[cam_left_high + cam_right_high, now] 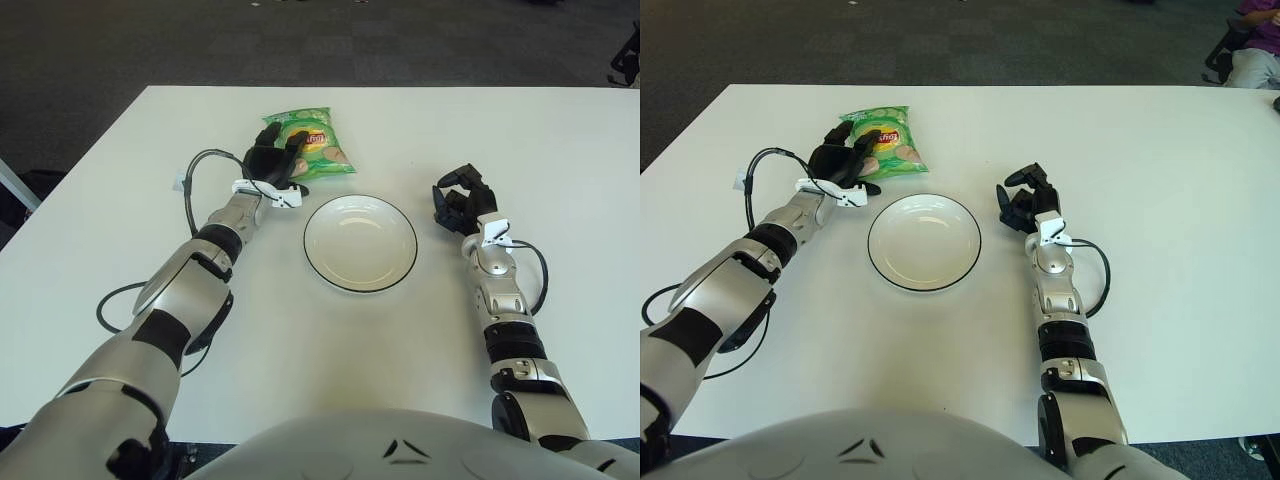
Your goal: Put the snack into the plate.
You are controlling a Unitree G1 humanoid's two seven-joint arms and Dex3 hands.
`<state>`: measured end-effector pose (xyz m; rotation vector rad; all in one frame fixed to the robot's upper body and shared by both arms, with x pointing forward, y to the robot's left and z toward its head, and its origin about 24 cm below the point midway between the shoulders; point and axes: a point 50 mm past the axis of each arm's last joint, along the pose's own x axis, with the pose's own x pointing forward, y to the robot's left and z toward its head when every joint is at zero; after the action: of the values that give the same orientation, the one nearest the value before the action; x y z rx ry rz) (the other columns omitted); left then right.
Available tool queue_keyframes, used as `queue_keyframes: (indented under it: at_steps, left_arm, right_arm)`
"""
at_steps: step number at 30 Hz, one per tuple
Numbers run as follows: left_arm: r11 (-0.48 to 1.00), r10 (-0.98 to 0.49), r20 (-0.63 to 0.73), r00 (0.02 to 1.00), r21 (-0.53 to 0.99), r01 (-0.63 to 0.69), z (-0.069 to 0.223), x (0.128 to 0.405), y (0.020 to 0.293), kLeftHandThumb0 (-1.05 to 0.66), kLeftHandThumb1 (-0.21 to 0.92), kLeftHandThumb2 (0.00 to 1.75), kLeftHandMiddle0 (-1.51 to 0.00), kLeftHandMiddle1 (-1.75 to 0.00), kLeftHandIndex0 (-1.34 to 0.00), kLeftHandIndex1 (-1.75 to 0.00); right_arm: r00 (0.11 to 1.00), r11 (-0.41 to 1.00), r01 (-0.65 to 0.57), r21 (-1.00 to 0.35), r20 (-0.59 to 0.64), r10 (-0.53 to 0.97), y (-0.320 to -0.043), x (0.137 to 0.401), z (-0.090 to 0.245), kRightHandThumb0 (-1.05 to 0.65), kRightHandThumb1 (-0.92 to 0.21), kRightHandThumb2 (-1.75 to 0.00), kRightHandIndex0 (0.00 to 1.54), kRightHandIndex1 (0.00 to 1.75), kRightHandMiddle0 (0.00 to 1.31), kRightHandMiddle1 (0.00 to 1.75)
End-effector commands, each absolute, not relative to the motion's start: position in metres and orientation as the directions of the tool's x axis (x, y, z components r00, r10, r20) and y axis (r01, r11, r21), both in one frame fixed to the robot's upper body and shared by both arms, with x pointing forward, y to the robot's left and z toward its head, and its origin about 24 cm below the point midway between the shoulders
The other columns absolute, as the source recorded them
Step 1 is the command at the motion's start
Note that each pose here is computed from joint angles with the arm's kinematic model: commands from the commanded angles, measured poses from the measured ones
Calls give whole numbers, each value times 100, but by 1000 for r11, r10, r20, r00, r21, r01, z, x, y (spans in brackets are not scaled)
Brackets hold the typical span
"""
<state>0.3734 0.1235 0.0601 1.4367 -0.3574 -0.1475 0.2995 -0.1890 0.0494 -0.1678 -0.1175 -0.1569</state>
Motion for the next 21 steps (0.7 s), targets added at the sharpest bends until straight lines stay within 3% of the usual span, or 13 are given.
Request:
queue_keyframes:
  at_steps: [1, 3, 5, 6, 8, 9, 12, 21]
  left_arm:
    - [104, -314, 112, 943, 991, -83, 58, 374, 123, -26, 77, 1, -65, -60, -75, -27]
    - [72, -314, 88, 945, 995, -69, 56, 375, 122, -22, 79, 1, -58, -81, -72, -39]
    - [45, -313, 70, 947, 997, -58, 55, 375, 122, -19, 82, 2, -55, -88, -69, -45]
    - [39, -312, 66, 948, 998, -56, 54, 375, 122, 1, 86, 7, -55, -105, -67, -50]
    - [30, -309, 59, 949, 998, -52, 53, 375, 123, 18, 89, 12, -55, -120, -64, -56]
    - [25, -304, 54, 951, 999, -48, 50, 374, 124, 11, 90, 15, -54, -128, -60, -79]
    - [19, -292, 47, 955, 999, -43, 44, 370, 126, 4, 91, 19, -49, -141, -55, -106]
    - [55, -286, 84, 954, 996, -71, 38, 365, 131, 0, 91, 26, -42, -154, -52, -120]
  right_arm:
    - [981, 976, 165, -145, 130, -146, -189, 298, 51, -38, -72, -79, 82, 175, 33, 175]
    - [981, 976, 164, -146, 130, -145, -189, 298, 51, -38, -72, -79, 82, 175, 33, 175]
    - [981, 976, 163, -146, 130, -144, -189, 298, 51, -38, -72, -79, 81, 175, 33, 175]
    - [981, 976, 163, -146, 131, -144, -189, 298, 51, -38, -72, -79, 81, 175, 33, 175]
    - [981, 976, 162, -146, 131, -143, -189, 298, 51, -38, -72, -78, 81, 175, 33, 175]
    - [981, 976, 162, -146, 131, -143, -188, 298, 51, -38, -72, -78, 81, 175, 33, 175]
    - [981, 976, 160, -146, 132, -141, -188, 298, 51, -38, -72, -78, 81, 175, 33, 175]
    - [982, 976, 157, -149, 131, -138, -188, 296, 52, -38, -72, -79, 81, 175, 33, 175]
